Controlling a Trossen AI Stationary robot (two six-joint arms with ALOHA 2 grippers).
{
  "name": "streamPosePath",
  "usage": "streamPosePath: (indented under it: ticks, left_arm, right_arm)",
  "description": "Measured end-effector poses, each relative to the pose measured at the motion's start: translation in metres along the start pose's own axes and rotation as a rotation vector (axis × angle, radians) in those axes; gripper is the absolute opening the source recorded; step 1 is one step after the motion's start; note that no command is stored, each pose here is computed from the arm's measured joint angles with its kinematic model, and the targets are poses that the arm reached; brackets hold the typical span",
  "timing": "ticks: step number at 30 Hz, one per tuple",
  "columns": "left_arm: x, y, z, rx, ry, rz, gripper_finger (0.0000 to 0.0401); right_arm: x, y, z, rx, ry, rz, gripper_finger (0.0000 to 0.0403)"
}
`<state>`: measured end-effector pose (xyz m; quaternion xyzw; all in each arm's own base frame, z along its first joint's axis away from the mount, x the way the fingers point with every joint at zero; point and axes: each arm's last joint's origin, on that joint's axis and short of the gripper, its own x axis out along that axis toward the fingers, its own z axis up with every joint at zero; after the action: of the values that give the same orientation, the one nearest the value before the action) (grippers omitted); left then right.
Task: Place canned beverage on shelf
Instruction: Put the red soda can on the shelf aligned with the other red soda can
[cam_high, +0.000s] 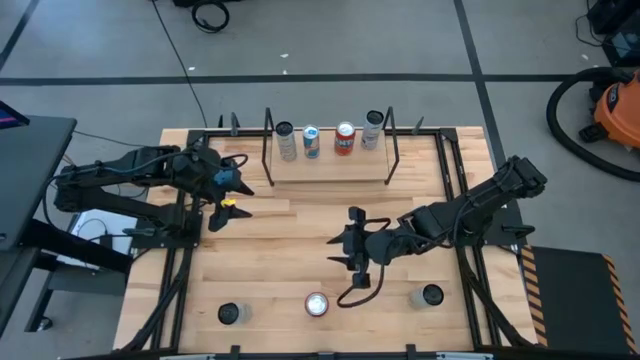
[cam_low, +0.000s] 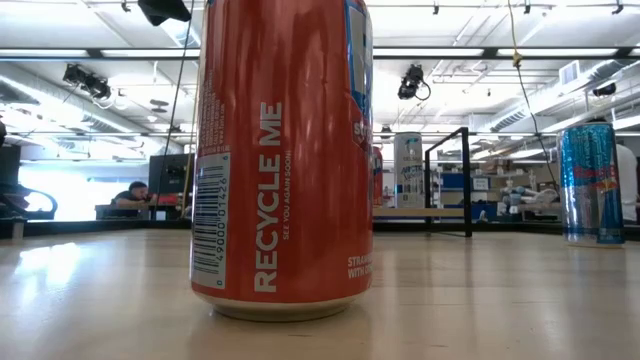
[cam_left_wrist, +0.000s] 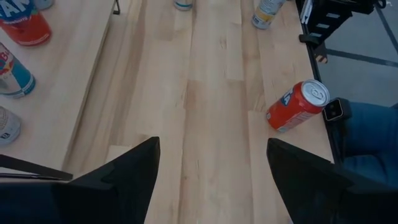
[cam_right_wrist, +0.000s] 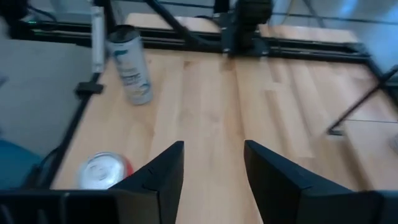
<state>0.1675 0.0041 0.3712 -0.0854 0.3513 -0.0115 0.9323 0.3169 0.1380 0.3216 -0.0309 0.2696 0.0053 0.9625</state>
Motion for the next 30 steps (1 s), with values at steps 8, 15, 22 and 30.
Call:
streamPosePath:
  ticks: [8, 15, 22, 30]
  left_arm:
    - [0.0000, 0.0000, 0.0000, 0.003, 0.000, 0.000, 0.0298]
    - [0.0000, 0.0000, -0.0001, 0.003, 0.001, 0.000, 0.0298]
    - [0.0000, 0.0000, -0.0001, 0.003, 0.001, 0.000, 0.0298]
    - [0.0000, 0.0001, -0.0001, -0.003, 0.001, 0.002, 0.0298]
  right_arm:
    - [0.0019, -0.0005, -0.0002, 0.015, 0.040, 0.195, 0.0241]
    - [0.0019, -0.0006, -0.0015, -0.023, 0.050, 0.199, 0.0357]
    - [0.0019, -0.0007, -0.0015, -0.048, 0.048, 0.198, 0.0389]
    - [0.0031, -0.0034, 0.0021, -0.083, 0.008, 0.169, 0.0379]
